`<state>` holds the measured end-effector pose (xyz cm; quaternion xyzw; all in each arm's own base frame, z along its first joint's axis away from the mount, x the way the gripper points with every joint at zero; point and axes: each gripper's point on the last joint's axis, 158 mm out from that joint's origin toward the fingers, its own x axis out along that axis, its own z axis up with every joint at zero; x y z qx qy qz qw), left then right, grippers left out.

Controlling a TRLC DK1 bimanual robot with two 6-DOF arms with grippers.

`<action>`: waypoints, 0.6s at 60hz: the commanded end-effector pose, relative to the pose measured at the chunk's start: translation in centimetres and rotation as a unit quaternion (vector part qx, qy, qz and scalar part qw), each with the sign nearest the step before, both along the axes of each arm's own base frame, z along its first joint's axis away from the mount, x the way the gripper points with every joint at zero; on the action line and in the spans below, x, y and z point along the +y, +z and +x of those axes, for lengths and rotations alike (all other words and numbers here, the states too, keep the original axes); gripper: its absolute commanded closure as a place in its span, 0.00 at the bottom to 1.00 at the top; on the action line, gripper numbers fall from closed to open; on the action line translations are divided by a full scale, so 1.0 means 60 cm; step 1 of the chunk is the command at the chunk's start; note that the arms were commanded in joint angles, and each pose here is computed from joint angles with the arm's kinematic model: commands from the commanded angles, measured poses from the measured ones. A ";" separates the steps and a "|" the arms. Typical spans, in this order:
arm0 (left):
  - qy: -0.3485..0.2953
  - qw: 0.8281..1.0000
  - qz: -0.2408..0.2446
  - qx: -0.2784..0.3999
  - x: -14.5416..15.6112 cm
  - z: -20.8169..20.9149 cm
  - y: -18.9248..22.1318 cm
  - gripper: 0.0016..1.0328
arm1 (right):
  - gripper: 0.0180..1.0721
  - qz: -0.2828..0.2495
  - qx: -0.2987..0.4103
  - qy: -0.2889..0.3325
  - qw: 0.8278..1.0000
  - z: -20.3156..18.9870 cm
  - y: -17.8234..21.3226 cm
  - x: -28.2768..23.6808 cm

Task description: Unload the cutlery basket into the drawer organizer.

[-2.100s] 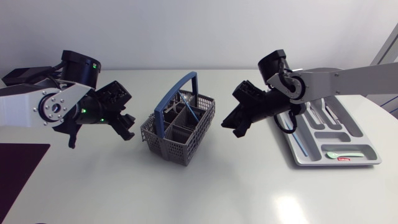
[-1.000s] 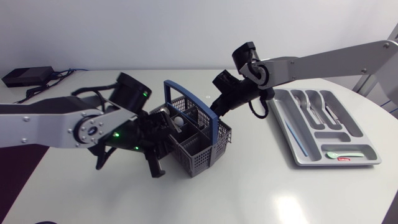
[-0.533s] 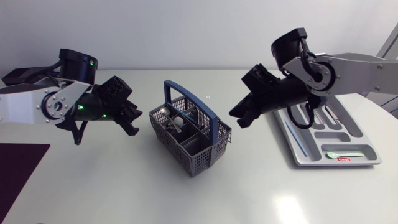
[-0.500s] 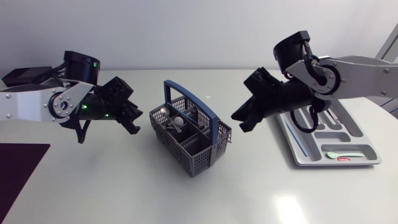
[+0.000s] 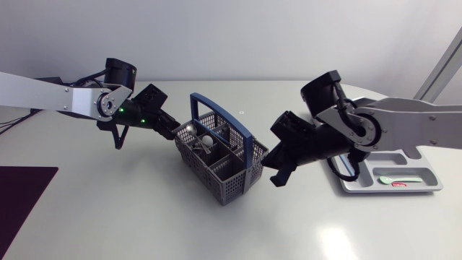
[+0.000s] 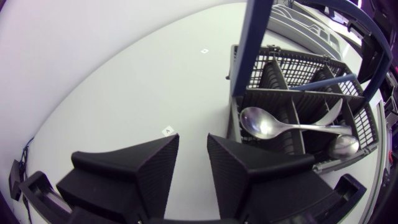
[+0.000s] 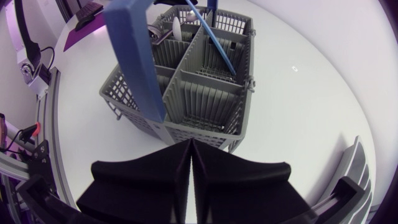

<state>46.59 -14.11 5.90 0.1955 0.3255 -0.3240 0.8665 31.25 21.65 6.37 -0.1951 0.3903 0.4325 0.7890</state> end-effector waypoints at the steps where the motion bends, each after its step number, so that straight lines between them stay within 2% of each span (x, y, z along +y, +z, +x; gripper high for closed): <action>1: -0.020 1.000 -0.007 0.022 -0.012 -0.010 -0.015 0.68 | 0.95 -0.005 0.019 -0.012 1.000 0.006 -0.028 0.004; 14: -0.079 0.995 -0.009 0.056 -0.030 -0.072 -0.031 0.71 | 0.95 0.001 0.000 -0.025 1.000 0.043 -0.020 0.005; 36: -0.134 0.989 -0.003 0.065 -0.060 -0.169 -0.030 0.71 | 0.95 0.003 -0.028 -0.052 0.998 0.103 -0.007 -0.021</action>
